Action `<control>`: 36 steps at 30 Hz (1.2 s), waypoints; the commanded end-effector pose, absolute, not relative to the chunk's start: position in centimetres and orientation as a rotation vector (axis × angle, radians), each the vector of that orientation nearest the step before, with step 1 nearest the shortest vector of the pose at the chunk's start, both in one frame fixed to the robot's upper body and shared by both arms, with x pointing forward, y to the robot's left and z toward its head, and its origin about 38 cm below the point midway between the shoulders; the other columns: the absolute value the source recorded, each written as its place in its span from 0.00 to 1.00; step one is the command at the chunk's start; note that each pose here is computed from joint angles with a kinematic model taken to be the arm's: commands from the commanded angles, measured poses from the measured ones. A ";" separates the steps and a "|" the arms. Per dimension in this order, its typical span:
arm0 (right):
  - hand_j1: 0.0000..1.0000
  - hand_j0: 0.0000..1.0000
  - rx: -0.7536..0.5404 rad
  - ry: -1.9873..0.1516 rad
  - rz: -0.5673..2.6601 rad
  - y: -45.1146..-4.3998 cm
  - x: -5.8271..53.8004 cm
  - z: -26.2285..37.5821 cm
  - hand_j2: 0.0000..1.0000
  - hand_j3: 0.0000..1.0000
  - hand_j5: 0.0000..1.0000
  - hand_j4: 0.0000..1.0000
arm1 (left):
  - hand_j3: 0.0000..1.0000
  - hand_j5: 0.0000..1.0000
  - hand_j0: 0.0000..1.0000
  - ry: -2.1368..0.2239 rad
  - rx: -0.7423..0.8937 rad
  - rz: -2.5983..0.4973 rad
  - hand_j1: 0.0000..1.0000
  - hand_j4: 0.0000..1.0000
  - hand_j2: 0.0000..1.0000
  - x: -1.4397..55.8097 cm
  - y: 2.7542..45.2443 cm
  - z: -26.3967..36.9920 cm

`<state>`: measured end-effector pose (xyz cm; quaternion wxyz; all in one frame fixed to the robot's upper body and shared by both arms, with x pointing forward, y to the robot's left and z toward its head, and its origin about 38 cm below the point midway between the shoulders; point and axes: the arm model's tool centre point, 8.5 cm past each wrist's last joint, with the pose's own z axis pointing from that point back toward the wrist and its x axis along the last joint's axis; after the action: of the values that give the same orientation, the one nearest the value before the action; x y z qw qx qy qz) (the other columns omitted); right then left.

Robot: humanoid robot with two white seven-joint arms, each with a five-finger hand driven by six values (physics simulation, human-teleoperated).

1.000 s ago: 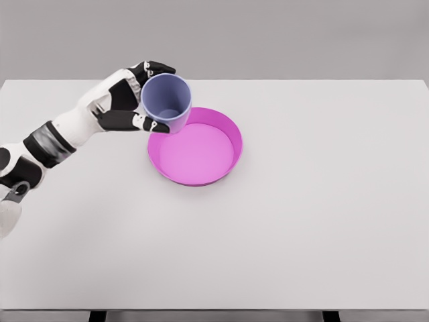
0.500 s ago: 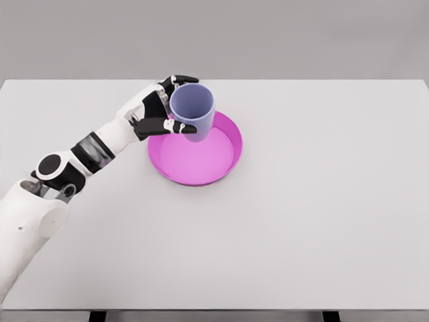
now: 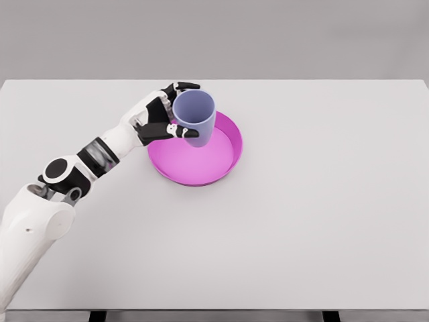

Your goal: Flip the cup with left arm and place it on the plate

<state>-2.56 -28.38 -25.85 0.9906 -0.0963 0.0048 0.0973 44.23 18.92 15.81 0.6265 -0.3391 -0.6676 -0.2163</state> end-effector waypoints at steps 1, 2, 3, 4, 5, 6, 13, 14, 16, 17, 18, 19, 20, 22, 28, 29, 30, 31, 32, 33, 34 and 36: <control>1.00 1.00 -0.193 0.010 0.195 -28.4 -2.6 -25.9 1.00 1.00 1.00 1.00 | 0.55 0.55 0.55 -1.530 -0.790 -0.492 0.55 0.55 0.55 44.2 18.5 15.8; 1.00 1.00 -0.193 0.010 0.195 -28.4 -2.6 -25.9 1.00 1.00 1.00 1.00 | 0.55 0.55 0.55 -1.527 -0.794 -0.495 0.55 0.55 0.55 44.1 18.2 15.7; 1.00 1.00 -0.193 0.010 0.195 -28.4 -2.6 -25.9 1.00 1.00 1.00 1.00 | 0.55 0.55 0.55 -1.527 -0.796 -0.494 0.55 0.55 0.55 44.1 18.2 15.7; 1.00 1.00 -0.193 0.010 0.195 -28.4 -2.6 -25.9 1.00 1.00 1.00 1.00 | 0.55 0.55 0.55 -1.524 -0.799 -0.492 0.55 0.55 0.55 44.2 18.0 15.6; 1.00 1.00 -0.193 0.010 0.195 -28.4 -2.6 -25.9 1.00 1.00 1.00 1.00 | 0.55 0.55 0.55 -1.520 -0.787 -0.502 0.55 0.55 0.55 44.2 17.9 15.3; 1.00 1.00 -0.193 0.010 0.197 -28.4 -2.6 -25.9 1.00 1.00 1.00 1.00 | 0.55 0.55 0.55 -1.521 -0.793 -0.502 0.55 0.55 0.55 44.1 17.6 15.3; 1.00 1.00 -0.193 0.010 0.194 -28.4 -2.6 -25.9 1.00 1.00 1.00 1.00 | 0.55 0.55 0.55 -1.528 -0.774 -0.504 0.55 0.55 0.55 44.4 18.4 15.5; 1.00 1.00 -0.193 0.010 0.195 -28.4 -2.6 -25.9 1.00 1.00 1.00 1.00 | 0.55 0.55 0.55 -1.527 -0.770 -0.503 0.55 0.55 0.55 44.4 18.5 15.5; 1.00 1.00 -0.193 0.010 0.197 -28.4 -2.6 -25.9 1.00 1.00 1.00 1.00 | 0.55 0.55 0.55 -1.506 -0.744 -0.480 0.55 0.55 0.55 44.9 19.3 14.6; 1.00 1.00 -0.193 0.010 0.197 -28.4 -2.6 -25.9 1.00 1.00 1.00 1.00 | 0.55 0.55 0.55 -1.503 -0.741 -0.475 0.55 0.55 0.55 45.0 19.4 14.4; 1.00 1.00 -0.193 0.010 0.195 -28.4 -2.6 -25.9 1.00 1.00 1.00 1.00 | 0.55 0.55 0.55 -1.501 -0.742 -0.474 0.55 0.55 0.55 45.0 19.4 14.3; 1.00 1.00 -0.193 0.010 0.194 -28.4 -2.6 -25.9 1.00 1.00 1.00 1.00 | 0.55 0.55 0.55 -1.499 -0.739 -0.474 0.55 0.55 0.55 45.0 19.4 14.2; 1.00 1.00 -0.193 0.010 0.194 -28.4 -2.6 -25.9 1.00 1.00 1.00 1.00 | 0.55 0.55 0.55 -1.489 -0.728 -0.464 0.55 0.55 0.55 45.2 19.7 13.8; 1.00 1.00 -0.193 0.010 0.194 -28.4 -2.6 -25.9 1.00 1.00 1.00 1.00 | 0.55 0.55 0.55 -1.480 -0.722 -0.466 0.55 0.55 0.55 45.2 19.6 13.4; 1.00 1.00 -0.193 0.010 0.194 -28.4 -2.6 -25.9 1.00 1.00 1.00 1.00 | 0.56 0.56 0.56 -1.479 -0.706 -0.481 0.56 0.56 0.56 45.2 19.5 13.2; 1.00 1.00 -0.193 0.010 0.195 -28.4 -2.6 -25.9 1.00 1.00 1.00 1.00 | 0.63 0.63 0.63 -1.480 -0.708 -0.483 0.63 0.63 0.63 45.2 19.4 13.3; 1.00 1.00 -0.193 0.010 0.195 -28.4 -2.6 -25.9 1.00 1.00 1.00 1.00 | 0.70 0.70 0.70 -1.478 -0.707 -0.483 0.70 0.70 0.70 45.2 19.5 13.2; 1.00 1.00 -0.193 0.010 0.195 -28.4 -2.6 -25.9 1.00 1.00 1.00 1.00 | 0.75 0.75 0.75 -1.479 -0.705 -0.484 0.75 0.75 0.75 45.2 19.6 13.3; 1.00 1.00 -0.193 0.010 0.195 -28.4 -2.6 -25.9 1.00 1.00 1.00 1.00 | 0.75 0.75 0.75 -1.478 -0.705 -0.483 0.75 0.75 0.75 45.2 19.6 13.2; 1.00 1.00 -0.193 0.010 0.194 -28.4 -2.6 -25.9 1.00 1.00 1.00 1.00 | 0.79 0.79 0.79 -1.480 -0.706 -0.485 0.79 0.79 0.79 45.2 19.5 13.3; 1.00 1.00 -0.193 0.010 0.194 -28.4 -2.6 -25.9 1.00 1.00 1.00 1.00 | 0.81 0.81 0.81 -1.481 -0.707 -0.486 0.81 0.81 0.81 45.2 19.5 13.3; 1.00 1.00 -0.193 0.010 0.194 -28.4 -2.6 -25.9 1.00 1.00 1.00 1.00 | 0.87 0.87 0.87 -1.483 -0.708 -0.488 0.87 0.87 0.87 45.1 19.5 13.4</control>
<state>-2.56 -28.38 -25.85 0.9906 -0.0963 0.0048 0.0971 45.15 19.51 13.26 0.6560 -0.3105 -0.6531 -0.2159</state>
